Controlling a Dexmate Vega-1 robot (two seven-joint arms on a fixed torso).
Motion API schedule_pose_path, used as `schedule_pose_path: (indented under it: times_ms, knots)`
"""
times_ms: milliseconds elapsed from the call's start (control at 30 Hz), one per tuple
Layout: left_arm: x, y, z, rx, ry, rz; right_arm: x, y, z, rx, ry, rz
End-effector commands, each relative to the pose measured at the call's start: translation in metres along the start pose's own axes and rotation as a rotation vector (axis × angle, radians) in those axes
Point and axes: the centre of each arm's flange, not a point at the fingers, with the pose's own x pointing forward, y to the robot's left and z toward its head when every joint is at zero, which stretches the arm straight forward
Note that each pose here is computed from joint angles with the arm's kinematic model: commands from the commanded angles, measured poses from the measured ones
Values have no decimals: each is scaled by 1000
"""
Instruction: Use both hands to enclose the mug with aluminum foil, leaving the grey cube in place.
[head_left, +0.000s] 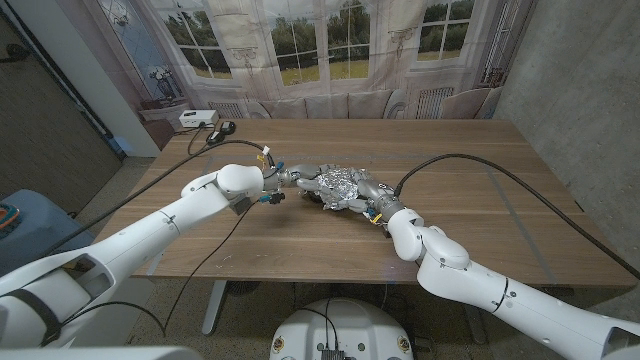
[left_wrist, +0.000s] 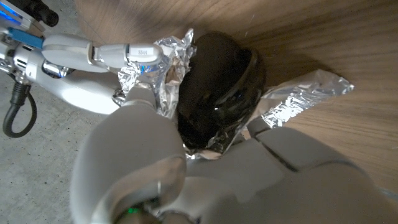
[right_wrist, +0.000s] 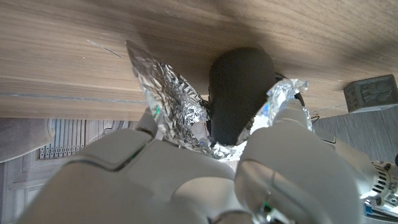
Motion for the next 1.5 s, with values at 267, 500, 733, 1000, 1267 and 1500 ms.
schedule_pose_path:
  times_ms: [267, 500, 733, 1000, 1267, 1500]
  knots:
    - [-16, 12, 8, -26, -61, 54, -5, -10, -8, 72, -33, -25]
    - [-17, 12, 9, -17, -65, 51, -8, -12, -6, 48, -42, -60]
    - [-15, 12, 12, 22, -25, -12, -9, -15, -5, 33, -31, -63]
    - [-13, 14, 17, 112, 87, -142, -10, -17, -2, -26, -2, -33]
    - [-16, 15, 24, 243, 242, -185, -5, -16, 2, -144, 62, 127]
    - [-36, 25, 26, 263, 262, -53, -6, -18, -3, -125, 73, 112]
